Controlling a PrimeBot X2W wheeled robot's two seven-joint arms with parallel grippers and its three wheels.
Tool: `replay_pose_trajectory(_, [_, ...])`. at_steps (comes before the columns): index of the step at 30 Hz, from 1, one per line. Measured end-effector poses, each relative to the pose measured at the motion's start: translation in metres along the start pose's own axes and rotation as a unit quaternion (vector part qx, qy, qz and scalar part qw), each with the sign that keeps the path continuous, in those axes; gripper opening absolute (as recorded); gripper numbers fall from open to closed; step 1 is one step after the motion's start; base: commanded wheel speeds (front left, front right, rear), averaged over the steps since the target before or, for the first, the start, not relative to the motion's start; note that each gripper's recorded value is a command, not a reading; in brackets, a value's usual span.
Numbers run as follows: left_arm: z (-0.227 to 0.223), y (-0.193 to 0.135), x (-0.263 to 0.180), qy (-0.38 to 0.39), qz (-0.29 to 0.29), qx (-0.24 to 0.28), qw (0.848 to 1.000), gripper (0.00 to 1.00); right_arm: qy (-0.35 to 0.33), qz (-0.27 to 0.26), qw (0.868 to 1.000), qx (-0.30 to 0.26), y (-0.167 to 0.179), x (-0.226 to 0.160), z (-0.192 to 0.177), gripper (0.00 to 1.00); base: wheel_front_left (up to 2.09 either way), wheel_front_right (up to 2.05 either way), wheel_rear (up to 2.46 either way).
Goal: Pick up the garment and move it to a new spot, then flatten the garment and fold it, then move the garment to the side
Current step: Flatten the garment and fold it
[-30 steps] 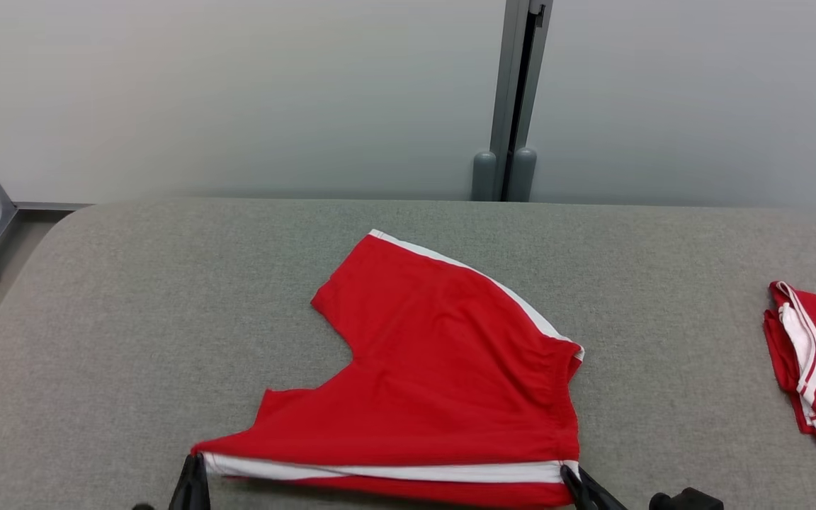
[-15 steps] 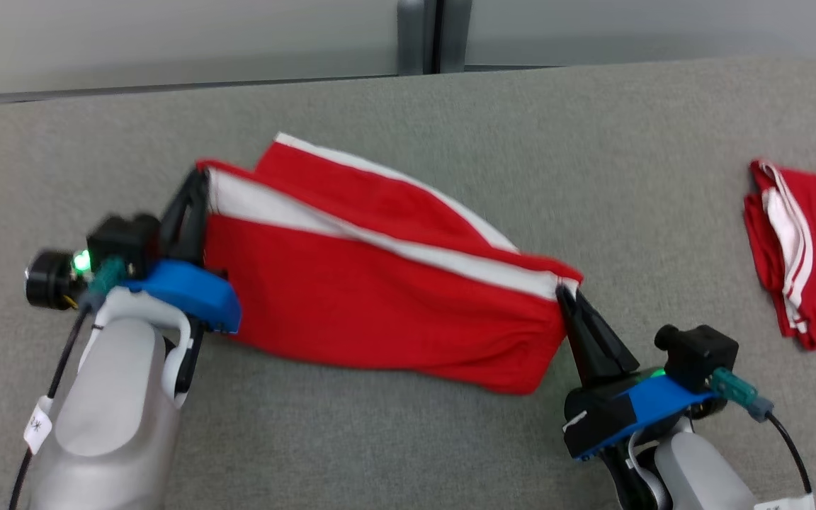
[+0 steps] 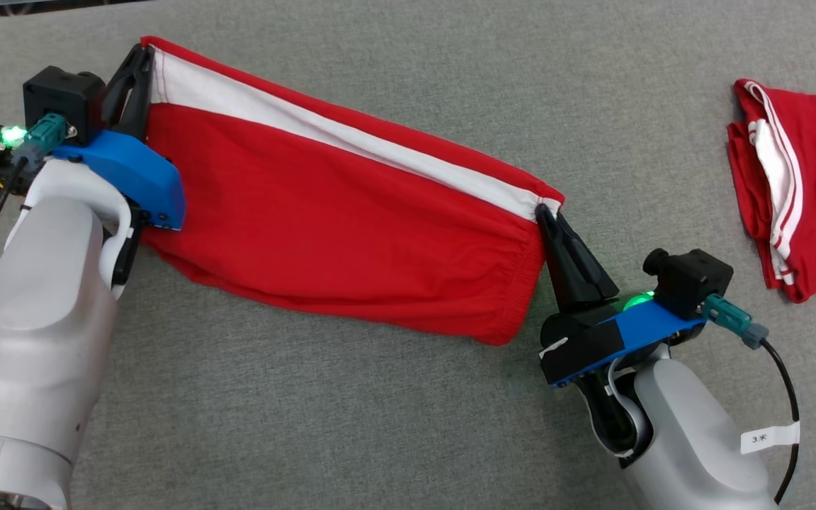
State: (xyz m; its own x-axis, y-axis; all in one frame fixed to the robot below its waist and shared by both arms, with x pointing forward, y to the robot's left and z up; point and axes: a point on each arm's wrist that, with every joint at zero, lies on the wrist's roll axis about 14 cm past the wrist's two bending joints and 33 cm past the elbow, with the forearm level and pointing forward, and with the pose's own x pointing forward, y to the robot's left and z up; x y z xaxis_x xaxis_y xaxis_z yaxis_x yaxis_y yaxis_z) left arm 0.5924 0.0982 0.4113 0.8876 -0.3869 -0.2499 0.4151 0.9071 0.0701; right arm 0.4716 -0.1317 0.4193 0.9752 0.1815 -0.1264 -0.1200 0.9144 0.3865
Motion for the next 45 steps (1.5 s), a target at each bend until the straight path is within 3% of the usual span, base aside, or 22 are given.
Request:
replay_pose_trajectory(2, [-0.008, -0.002, 0.003, 0.01, -0.003, -0.003, 1.0, 0.04, 0.002, -0.001, 1.0, 0.006, 0.0, 0.0, -0.002, 0.0, 0.0, 0.0, 0.0])
replay_pose_trajectory(3, [-0.011, -0.003, 0.003, 0.016, -0.002, -0.009, 1.0, 0.46, 0.003, -0.001, 1.0, 0.008, 0.0, 0.0, -0.002, 0.0, 0.0, 0.0, 0.0])
replay_pose_trajectory(4, [-0.015, -0.003, 0.004, 0.022, 0.0, -0.016, 1.0, 1.0, 0.003, 0.003, 1.0, 0.005, 0.002, 0.0, -0.002, 0.88, 0.0, 0.0, 0.0])
replay_pose_trajectory(5, [-0.017, -0.004, 0.003, 0.024, 0.002, -0.022, 0.999, 1.0, 0.003, 0.01, 1.0, -0.004, 0.006, 0.0, -0.001, 1.0, 0.0, 0.0, 0.0])
replay_pose_trajectory(14, [-0.02, -0.008, -0.019, 0.028, 0.027, -0.067, 0.997, 1.0, -0.024, -0.005, 0.999, -0.023, -0.001, -0.011, 0.019, 1.0, 0.0, 0.0, 0.0])
replay_pose_trajectory(24, [-0.074, -0.029, -0.059, 0.096, 0.051, -0.112, 0.988, 1.0, -0.023, -0.047, 0.998, -0.032, -0.024, -0.035, 0.019, 1.0, 0.0, 0.0, 0.0])
replay_pose_trajectory(35, [-0.094, -0.02, -0.067, 0.138, 0.086, -0.071, 0.984, 1.0, -0.024, -0.06, 0.997, -0.036, -0.032, -0.042, 0.02, 1.0, 0.0, 0.0, 0.0])
replay_pose_trajectory(39, [-0.099, -0.018, -0.071, 0.149, 0.094, -0.082, 0.981, 1.0, -0.024, -0.057, 0.997, -0.035, -0.029, -0.043, 0.02, 1.0, 0.0, 0.0, 0.0])
replay_pose_trajectory(40, [-0.1, -0.017, -0.071, 0.151, 0.095, -0.084, 0.98, 0.24, -0.024, -0.057, 0.997, -0.036, -0.029, -0.043, 0.021, 1.0, 0.0, 0.0, 0.0])
replay_pose_trajectory(41, [-0.1, -0.018, -0.071, 0.151, 0.092, -0.086, 0.98, 0.0, -0.025, -0.056, 0.997, -0.036, -0.029, -0.043, 0.021, 1.0, 0.0, 0.0, 0.0])
replay_pose_trajectory(45, [-0.098, -0.024, -0.08, 0.148, 0.093, -0.107, 0.979, 0.0, -0.031, -0.05, 0.998, -0.036, -0.023, -0.044, 0.026, 1.0, 0.0, 0.0, 0.0])
